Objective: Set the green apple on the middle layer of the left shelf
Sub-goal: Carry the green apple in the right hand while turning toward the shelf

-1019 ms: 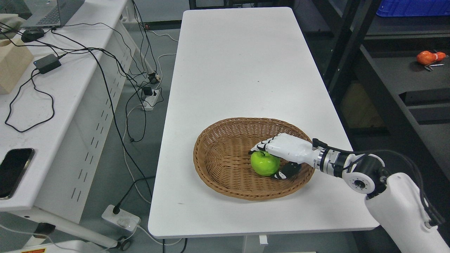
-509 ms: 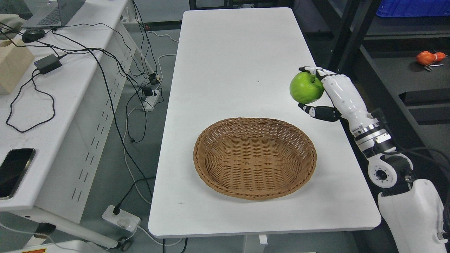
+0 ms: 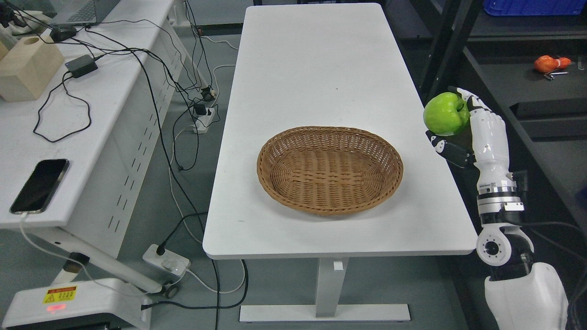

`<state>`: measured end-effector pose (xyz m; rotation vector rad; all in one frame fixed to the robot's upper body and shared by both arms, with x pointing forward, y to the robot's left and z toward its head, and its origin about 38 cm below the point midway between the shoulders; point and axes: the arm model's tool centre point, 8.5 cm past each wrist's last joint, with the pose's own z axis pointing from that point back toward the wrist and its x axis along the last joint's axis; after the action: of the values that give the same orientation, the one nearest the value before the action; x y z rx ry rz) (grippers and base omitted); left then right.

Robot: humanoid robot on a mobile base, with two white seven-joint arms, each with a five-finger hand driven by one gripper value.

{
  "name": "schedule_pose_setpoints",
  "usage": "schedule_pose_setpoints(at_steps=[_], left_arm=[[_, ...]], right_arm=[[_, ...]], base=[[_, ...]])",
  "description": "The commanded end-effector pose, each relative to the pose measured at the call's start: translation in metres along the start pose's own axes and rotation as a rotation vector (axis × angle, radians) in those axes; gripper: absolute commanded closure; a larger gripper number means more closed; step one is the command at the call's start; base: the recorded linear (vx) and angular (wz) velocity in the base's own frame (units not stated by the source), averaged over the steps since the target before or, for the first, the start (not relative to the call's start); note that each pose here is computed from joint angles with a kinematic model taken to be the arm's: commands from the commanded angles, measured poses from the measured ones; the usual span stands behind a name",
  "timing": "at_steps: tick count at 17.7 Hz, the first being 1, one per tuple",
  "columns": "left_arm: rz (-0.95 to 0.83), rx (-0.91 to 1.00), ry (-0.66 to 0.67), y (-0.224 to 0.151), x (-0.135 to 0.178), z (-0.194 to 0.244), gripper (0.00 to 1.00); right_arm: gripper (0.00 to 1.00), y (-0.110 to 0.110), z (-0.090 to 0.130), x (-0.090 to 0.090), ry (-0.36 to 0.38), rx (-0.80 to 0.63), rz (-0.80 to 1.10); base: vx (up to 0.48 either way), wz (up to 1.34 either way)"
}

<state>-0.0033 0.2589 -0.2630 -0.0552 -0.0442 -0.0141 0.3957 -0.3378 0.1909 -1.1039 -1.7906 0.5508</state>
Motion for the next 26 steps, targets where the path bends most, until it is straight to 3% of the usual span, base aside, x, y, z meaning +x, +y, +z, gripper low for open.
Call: schedule_pose_setpoints(at_steps=[1,18,26], left_arm=[[0.000,0.019,0.008,0.011,-0.001,0.001,0.00],[-0.001,0.017,0.006,0.011,0.000,0.001,0.00],[-0.001,0.017,0.006,0.011,0.000,0.001,0.00]], right_arm=[[1.00,0.032,0.019,0.022,0.060,-0.004,-0.128],[1.00,0.037,0.034,0.017,0.079,0.007,-0.126],[1.00,0.039,0.031,0.022,0.071,0.006,-0.135]], base=[[-0.436,0.19],[-0.516,0.01],[-0.227,-0.57]])
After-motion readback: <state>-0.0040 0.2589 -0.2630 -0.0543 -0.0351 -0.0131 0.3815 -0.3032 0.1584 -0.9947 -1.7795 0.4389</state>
